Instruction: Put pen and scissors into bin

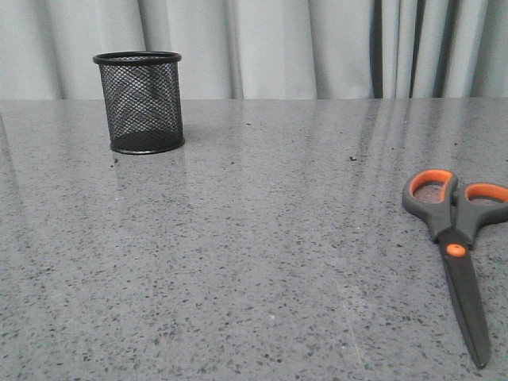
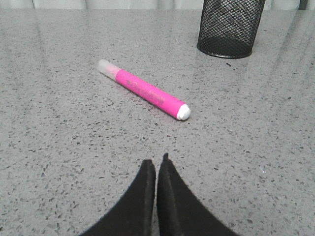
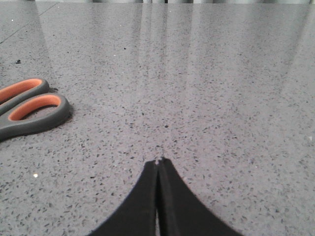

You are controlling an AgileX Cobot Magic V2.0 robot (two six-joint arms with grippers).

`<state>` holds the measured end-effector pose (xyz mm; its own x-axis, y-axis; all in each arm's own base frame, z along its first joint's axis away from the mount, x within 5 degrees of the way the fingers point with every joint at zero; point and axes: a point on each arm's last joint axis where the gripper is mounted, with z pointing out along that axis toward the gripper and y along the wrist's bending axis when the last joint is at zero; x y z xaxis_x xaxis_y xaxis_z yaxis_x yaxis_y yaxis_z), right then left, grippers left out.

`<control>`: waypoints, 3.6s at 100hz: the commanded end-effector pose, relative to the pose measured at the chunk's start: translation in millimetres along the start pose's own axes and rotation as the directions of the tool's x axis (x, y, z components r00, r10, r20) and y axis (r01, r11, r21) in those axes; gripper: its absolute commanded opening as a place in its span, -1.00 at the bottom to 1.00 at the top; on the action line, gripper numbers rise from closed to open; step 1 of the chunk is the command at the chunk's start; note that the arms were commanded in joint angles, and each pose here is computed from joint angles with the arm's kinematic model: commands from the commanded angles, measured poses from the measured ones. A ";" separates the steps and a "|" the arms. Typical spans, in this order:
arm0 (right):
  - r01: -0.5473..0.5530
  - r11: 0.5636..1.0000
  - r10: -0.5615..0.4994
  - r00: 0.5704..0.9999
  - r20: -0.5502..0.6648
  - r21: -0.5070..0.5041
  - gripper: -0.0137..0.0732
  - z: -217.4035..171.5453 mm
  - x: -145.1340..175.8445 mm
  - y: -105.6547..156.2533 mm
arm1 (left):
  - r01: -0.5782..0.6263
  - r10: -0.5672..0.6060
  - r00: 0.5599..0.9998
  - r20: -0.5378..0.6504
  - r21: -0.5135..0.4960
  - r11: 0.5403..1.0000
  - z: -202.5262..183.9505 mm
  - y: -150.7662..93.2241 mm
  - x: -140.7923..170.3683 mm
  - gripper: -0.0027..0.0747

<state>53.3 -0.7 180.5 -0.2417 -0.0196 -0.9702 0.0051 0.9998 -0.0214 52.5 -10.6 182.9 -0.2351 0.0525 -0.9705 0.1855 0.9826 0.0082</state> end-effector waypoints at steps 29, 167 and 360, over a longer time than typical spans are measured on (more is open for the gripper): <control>0.006 1.000 -0.006 0.999 0.043 0.007 -0.84 0.2 0.6 -0.3 | 0.012 -0.012 0.999 0.037 -0.001 1.000 2.4 0.0 8.5 -0.98; -0.318 0.931 0.357 0.702 0.616 -0.177 -0.84 -37.4 -103.1 -7.3 | 0.530 -0.558 0.714 0.423 0.193 0.826 -18.5 7.8 -57.0 -0.38; -0.352 0.934 0.326 0.908 -0.263 -0.058 0.48 50.8 -152.3 11.6 | 0.318 -0.567 0.491 -0.661 -0.470 0.823 233.8 43.9 -138.6 -0.12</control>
<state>135.7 14.6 301.5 -0.5424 0.3171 -0.7780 0.0549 0.9374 0.3438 312.5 -16.4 252.0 -0.8661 -0.4156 -0.2777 -0.3817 0.9087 -0.1694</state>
